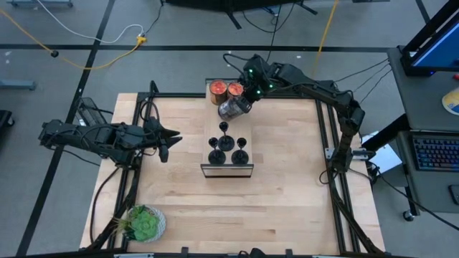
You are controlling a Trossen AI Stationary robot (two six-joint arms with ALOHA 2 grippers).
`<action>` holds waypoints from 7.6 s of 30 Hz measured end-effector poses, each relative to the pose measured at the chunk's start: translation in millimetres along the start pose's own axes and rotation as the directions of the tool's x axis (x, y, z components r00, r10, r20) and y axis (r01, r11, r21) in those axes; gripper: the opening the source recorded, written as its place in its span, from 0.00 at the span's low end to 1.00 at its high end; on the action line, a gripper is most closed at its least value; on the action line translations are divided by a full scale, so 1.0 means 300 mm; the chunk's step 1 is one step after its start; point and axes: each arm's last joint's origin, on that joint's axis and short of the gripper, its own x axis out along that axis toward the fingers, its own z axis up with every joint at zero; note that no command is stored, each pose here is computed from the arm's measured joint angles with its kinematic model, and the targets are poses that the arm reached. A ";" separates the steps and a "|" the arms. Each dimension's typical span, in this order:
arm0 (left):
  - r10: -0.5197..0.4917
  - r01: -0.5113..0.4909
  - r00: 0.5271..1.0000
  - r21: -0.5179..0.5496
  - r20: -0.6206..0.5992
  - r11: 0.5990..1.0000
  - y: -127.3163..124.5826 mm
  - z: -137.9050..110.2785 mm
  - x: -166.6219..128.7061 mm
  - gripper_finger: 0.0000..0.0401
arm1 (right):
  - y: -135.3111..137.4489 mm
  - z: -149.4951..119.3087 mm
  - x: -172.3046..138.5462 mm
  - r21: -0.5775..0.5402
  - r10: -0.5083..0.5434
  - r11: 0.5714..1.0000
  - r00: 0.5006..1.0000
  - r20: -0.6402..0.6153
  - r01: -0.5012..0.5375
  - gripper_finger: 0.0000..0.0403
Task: Pick & Place candle stick holders
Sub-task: Put the brown scented candle on the shelf, then return to Home Position
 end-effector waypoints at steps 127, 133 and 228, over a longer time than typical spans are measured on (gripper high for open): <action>-0.037 0.035 0.999 -0.082 -0.018 0.996 -0.004 -0.002 0.000 0.30 | 0.136 -0.195 -0.200 -0.252 0.017 0.968 0.995 0.099 0.009 0.00; -0.038 0.036 0.999 -0.082 -0.016 0.996 -0.004 -0.001 0.000 0.30 | 0.115 -0.254 -0.357 -0.270 -0.187 0.938 0.973 0.134 0.217 0.00; -0.368 0.321 0.867 0.190 0.337 0.928 0.144 -0.257 -0.067 0.30 | -0.129 -1.158 -0.164 0.207 -0.099 0.976 0.720 0.687 -0.063 0.01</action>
